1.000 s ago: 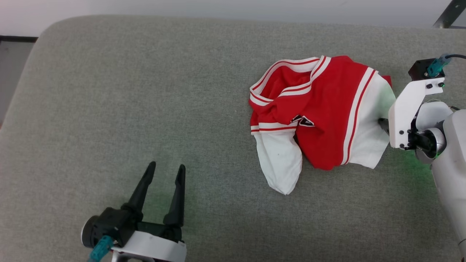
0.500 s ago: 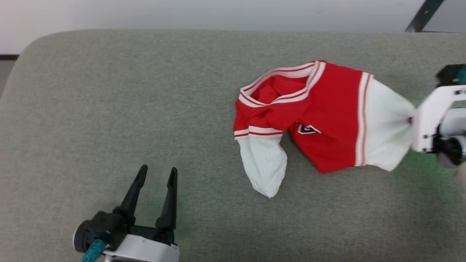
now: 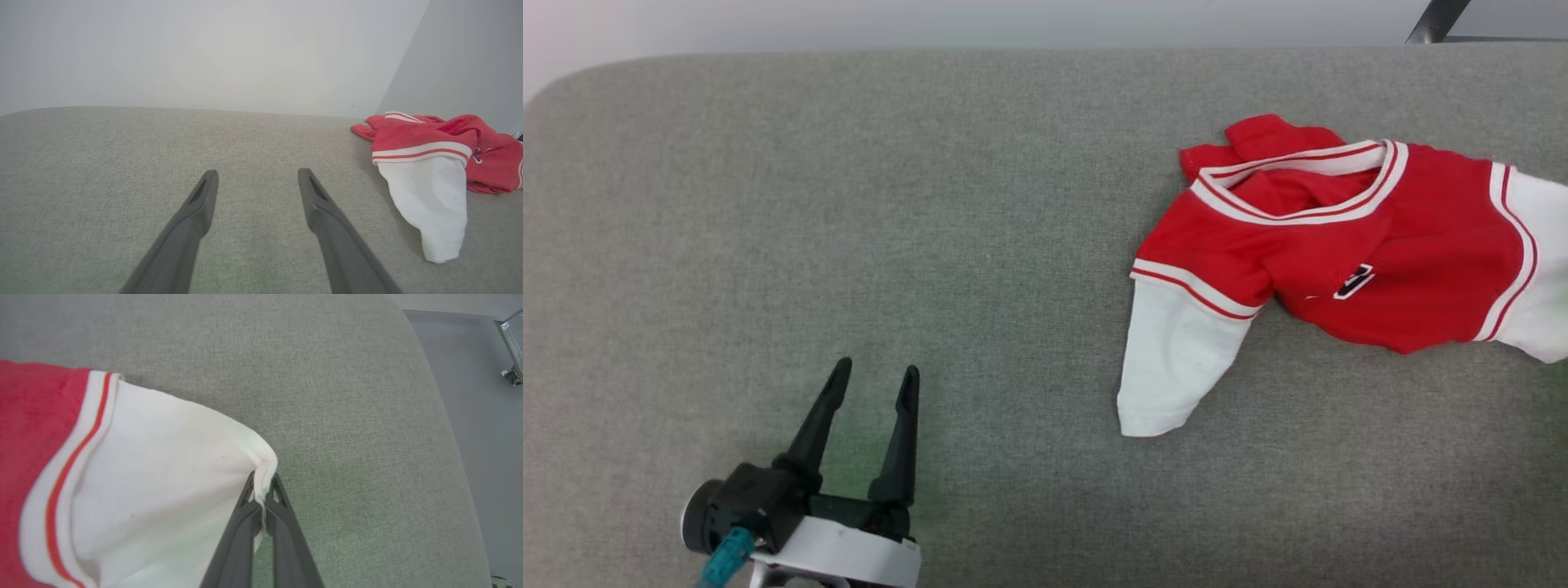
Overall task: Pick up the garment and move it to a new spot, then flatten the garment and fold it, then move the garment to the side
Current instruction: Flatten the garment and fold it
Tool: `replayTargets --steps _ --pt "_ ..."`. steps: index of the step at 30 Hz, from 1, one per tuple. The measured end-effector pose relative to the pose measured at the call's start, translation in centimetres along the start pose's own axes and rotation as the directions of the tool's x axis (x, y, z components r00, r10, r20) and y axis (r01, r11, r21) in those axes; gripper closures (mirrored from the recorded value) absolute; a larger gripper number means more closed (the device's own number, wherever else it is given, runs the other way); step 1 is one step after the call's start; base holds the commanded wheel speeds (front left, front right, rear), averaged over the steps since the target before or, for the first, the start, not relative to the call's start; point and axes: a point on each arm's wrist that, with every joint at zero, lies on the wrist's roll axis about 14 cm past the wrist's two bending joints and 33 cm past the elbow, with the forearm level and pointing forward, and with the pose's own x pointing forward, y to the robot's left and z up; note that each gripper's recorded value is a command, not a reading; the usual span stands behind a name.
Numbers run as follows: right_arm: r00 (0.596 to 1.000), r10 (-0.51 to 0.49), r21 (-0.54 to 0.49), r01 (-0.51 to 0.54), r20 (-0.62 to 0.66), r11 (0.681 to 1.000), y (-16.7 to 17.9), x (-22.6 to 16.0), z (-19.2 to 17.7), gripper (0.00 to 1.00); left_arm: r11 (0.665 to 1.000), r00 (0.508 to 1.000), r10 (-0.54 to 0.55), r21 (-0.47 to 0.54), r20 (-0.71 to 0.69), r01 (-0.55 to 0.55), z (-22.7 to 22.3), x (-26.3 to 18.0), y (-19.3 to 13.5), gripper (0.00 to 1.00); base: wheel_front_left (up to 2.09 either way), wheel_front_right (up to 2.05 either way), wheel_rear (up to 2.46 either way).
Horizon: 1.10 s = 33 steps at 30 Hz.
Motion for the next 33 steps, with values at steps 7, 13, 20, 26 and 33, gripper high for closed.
replayTargets --steps 7,13,20,26,33 --pt "1.000 -0.021 0.009 0.021 -0.012 1.000 0.6 1.2 -2.1 0.89 1.000 1.000 0.003 -0.001 -0.022 -0.003 -0.7 -0.1 0.2 0.00 0.00 0.00 0.00" --pt "0.999 -0.039 0.023 0.038 0.032 0.999 0.5 0.9 -2.0 0.00 1.000 1.000 0.013 -0.004 -0.007 -0.013 0.0 -0.2 0.8 0.00 0.00 0.00 0.00" --pt "0.979 -0.017 0.024 0.012 0.201 1.000 1.5 -0.9 0.9 0.00 1.000 1.000 -0.026 -0.011 0.007 0.026 0.7 -0.2 0.2 0.00 0.00 0.00 0.00" --pt "0.911 0.137 -0.048 -0.129 0.388 0.991 6.5 -4.2 1.9 0.00 0.990 0.991 -0.131 0.058 0.023 0.130 2.7 0.7 -0.8 0.00 0.00 0.00 0.00" --pt "0.783 0.314 -0.074 -0.327 0.536 0.942 12.5 -10.0 0.2 0.00 0.975 0.977 -0.212 0.069 -0.001 0.211 7.1 4.3 -1.9 0.00 0.00 0.00 0.00"
